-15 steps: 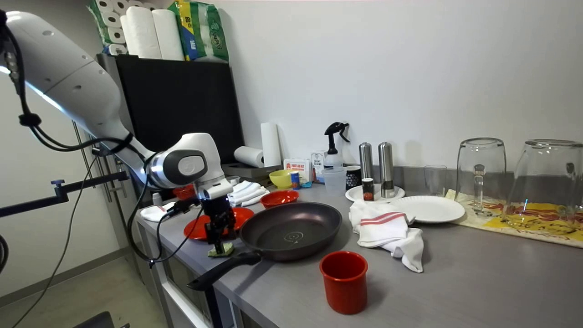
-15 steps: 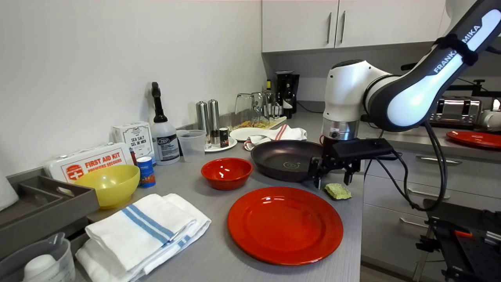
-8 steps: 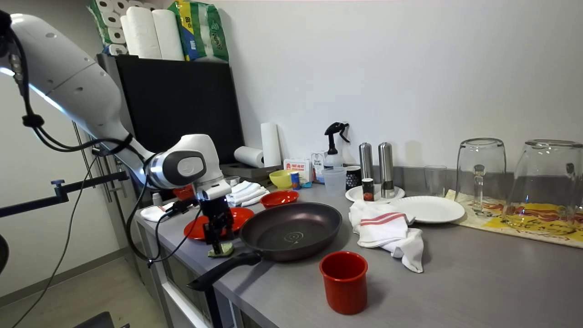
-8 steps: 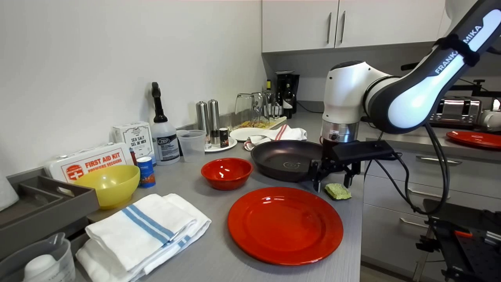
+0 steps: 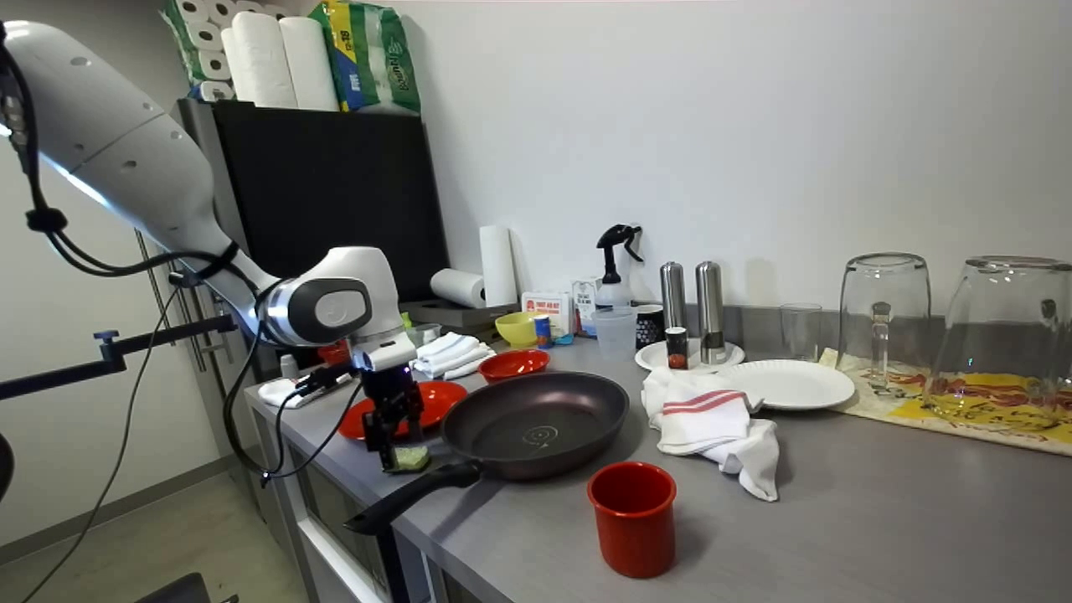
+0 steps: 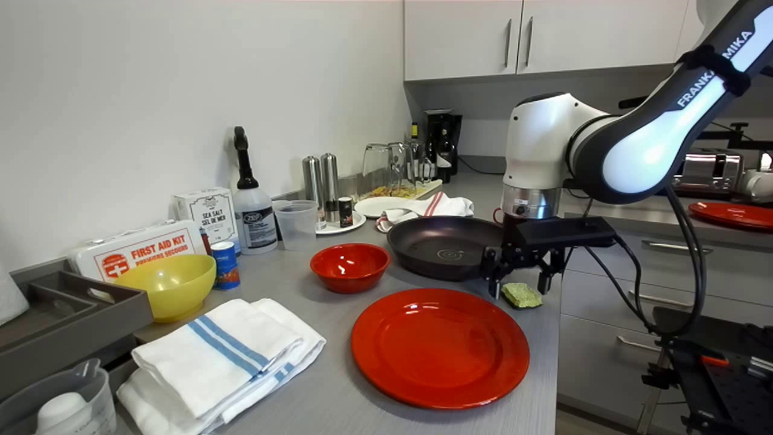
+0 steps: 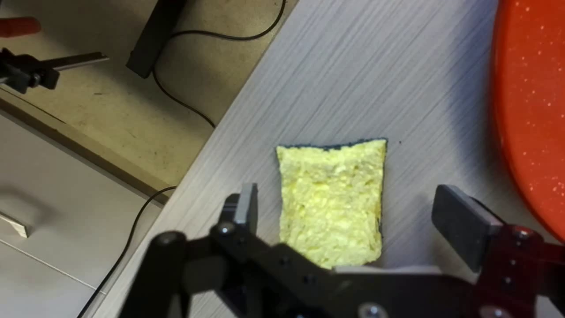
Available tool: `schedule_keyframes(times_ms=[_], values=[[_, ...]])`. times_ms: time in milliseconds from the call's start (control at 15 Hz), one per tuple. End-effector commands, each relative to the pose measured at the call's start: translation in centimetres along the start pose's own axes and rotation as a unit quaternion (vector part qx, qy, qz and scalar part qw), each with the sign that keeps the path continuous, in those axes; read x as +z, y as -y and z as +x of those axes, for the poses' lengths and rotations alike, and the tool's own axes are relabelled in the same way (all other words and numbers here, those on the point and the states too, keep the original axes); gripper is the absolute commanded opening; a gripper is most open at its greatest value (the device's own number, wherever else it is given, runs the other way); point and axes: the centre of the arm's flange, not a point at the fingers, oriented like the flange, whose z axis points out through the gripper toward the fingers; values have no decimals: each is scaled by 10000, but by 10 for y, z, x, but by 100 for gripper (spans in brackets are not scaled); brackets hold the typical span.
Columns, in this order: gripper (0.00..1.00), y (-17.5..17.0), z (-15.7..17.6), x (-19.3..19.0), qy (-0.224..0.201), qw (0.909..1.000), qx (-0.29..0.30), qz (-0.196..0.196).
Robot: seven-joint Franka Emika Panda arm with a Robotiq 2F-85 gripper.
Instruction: Wipe the pan with the sponge
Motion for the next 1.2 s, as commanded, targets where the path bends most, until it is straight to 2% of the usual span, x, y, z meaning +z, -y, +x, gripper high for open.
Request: schedule_keyframes(times_ms=[0, 533, 1133], values=[[100, -15, -8, -10, 48, 9999, 125, 69], [100, -30, -5, -3, -17, 9998, 164, 54], [100, -20, -5, -6, -67, 9996, 172, 194]])
